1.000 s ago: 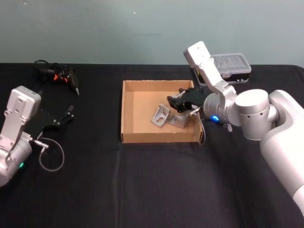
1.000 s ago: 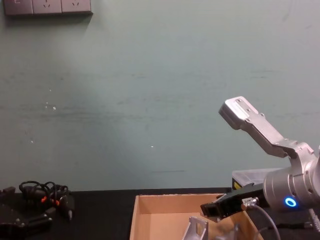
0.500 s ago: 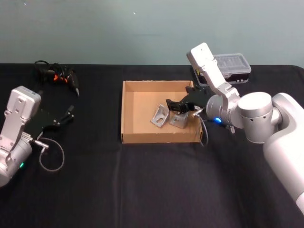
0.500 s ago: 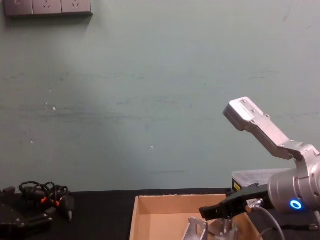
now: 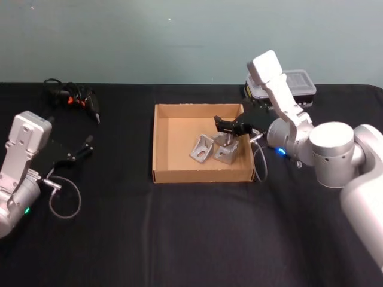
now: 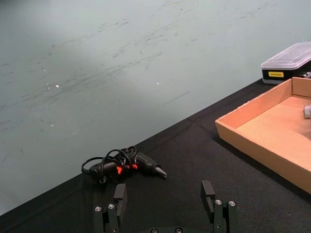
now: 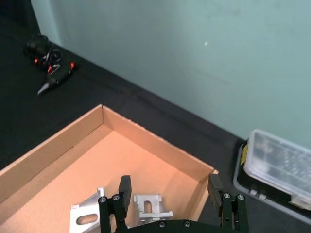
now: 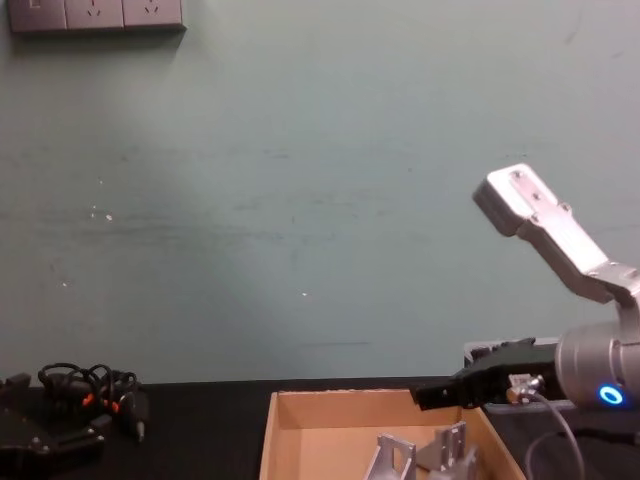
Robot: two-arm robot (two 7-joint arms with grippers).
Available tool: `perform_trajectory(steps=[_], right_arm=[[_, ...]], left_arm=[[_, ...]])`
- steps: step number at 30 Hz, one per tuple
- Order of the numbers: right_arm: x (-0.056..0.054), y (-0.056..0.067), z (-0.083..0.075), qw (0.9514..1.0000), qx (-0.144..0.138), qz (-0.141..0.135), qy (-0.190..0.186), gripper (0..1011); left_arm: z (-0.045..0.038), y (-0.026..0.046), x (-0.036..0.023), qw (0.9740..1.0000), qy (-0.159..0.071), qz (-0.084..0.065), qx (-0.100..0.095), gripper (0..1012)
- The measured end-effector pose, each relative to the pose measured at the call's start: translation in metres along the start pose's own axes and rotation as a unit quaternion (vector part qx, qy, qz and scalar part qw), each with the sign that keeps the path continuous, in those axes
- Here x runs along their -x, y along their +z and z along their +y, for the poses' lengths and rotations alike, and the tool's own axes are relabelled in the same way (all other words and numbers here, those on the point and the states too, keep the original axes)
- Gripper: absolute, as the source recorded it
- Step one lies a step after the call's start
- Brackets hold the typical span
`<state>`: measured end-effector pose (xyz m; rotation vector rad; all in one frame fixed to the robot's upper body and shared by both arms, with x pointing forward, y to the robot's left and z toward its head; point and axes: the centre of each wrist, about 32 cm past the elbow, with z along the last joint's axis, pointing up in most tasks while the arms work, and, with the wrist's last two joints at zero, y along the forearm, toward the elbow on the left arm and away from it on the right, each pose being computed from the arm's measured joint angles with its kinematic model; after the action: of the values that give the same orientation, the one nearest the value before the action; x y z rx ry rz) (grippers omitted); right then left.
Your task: Use one hand to pick up the angle iron from the table and place it into the box.
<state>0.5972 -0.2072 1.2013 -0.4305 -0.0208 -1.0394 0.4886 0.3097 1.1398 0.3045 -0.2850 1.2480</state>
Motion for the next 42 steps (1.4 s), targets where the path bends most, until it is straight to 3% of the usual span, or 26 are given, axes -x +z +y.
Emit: perform_trajectory(steps=[10,16,23,31,35,42], right_arm=[[0.009,-0.003,-0.026,0.9974,-0.059,-0.027,-0.031,1000],[0.014,-0.013,-0.051,0.9926,-0.096,-0.041,-0.064,1002],[0.015,-0.026,-0.074,0.9877,-0.11,-0.054,-0.096,1002],[0.01,-0.043,-0.09,0.9834,-0.121,-0.057,-0.123,1002],[0.009,-0.051,-0.092,0.9821,-0.127,-0.054,-0.128,1002],[0.009,-0.051,-0.092,0.9823,-0.127,-0.054,-0.127,1002]], left_arm=[[0.0,0.0,0.0,1.0,0.0,0.0,0.0,1000],[0.0,0.0,0.0,1.0,0.0,0.0,0.0,1000],[0.0,0.0,0.0,1.0,0.0,0.0,0.0,1000],[0.0,0.0,0.0,1.0,0.0,0.0,0.0,1000],[0.0,0.0,0.0,1.0,0.0,0.0,0.0,1000],[0.0,0.0,0.0,1.0,0.0,0.0,0.0,1000]])
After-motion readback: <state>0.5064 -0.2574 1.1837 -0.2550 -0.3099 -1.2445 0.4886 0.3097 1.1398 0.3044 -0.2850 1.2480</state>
